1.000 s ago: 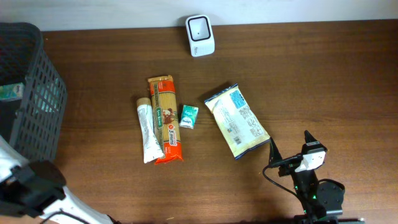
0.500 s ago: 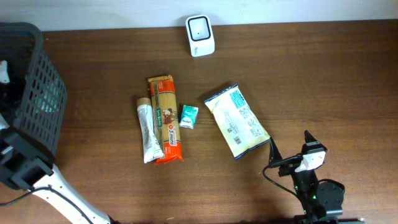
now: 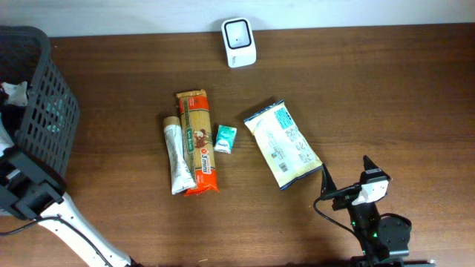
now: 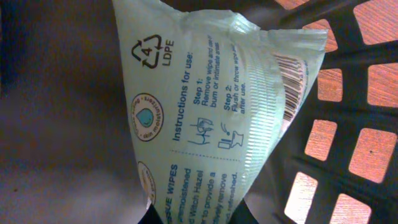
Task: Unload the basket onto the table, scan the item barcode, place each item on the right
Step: 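Lift the light green pouch from the basket, drop it near the packet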
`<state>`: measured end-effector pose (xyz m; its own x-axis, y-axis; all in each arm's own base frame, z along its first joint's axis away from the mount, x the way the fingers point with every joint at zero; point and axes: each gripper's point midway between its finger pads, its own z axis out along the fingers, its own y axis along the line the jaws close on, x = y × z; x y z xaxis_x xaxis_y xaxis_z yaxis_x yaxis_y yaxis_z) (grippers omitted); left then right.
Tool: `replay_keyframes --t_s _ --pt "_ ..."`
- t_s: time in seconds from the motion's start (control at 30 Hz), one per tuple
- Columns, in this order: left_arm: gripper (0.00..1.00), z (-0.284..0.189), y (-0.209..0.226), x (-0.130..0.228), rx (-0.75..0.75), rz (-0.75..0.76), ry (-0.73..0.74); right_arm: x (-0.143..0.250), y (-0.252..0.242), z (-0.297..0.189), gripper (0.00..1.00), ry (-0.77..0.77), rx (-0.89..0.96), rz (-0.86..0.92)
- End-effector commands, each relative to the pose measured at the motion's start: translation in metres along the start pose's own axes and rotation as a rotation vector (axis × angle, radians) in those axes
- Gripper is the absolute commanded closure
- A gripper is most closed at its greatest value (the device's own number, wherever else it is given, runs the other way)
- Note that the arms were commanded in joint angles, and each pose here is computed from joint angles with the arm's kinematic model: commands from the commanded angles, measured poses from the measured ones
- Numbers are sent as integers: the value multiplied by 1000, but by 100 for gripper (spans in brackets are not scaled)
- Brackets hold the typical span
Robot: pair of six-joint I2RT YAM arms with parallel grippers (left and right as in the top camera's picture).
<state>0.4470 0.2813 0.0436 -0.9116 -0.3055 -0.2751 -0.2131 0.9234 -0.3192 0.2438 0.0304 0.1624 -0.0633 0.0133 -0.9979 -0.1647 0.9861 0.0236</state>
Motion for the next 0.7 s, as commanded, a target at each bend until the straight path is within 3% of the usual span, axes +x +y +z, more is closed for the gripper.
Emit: replay_keyframes --t_s 0.0,0.1,0.2,0.27,0.37,0.47,0.53,0.67 --pt "100 -19 1 -8 -38 -30 -24 3 -1 0 1 2 2 -3" --pt "100 -116 -23 -52 -124 -66 -244 3 -1 0 1 2 1 -3" --pt "100 -221 -64 -75 -165 -78 -476 3 -1 0 1 2 2 -3" --pt "100 -298 -109 -69 -168 -69 -633 3 -1 0 1 2 1 -3" --pt "100 -340 -175 -43 -70 15 -678 3 -1 0 1 1 2 -3" --pt "100 -324 -244 -12 32 88 -559 3 -1 0 1 2 1 -3" --pt "100 -282 -307 4 117 227 -414 3 -1 0 1 2 2 -3" --pt "100 -200 -369 45 130 369 -152 3 -1 0 1 2 2 -3"
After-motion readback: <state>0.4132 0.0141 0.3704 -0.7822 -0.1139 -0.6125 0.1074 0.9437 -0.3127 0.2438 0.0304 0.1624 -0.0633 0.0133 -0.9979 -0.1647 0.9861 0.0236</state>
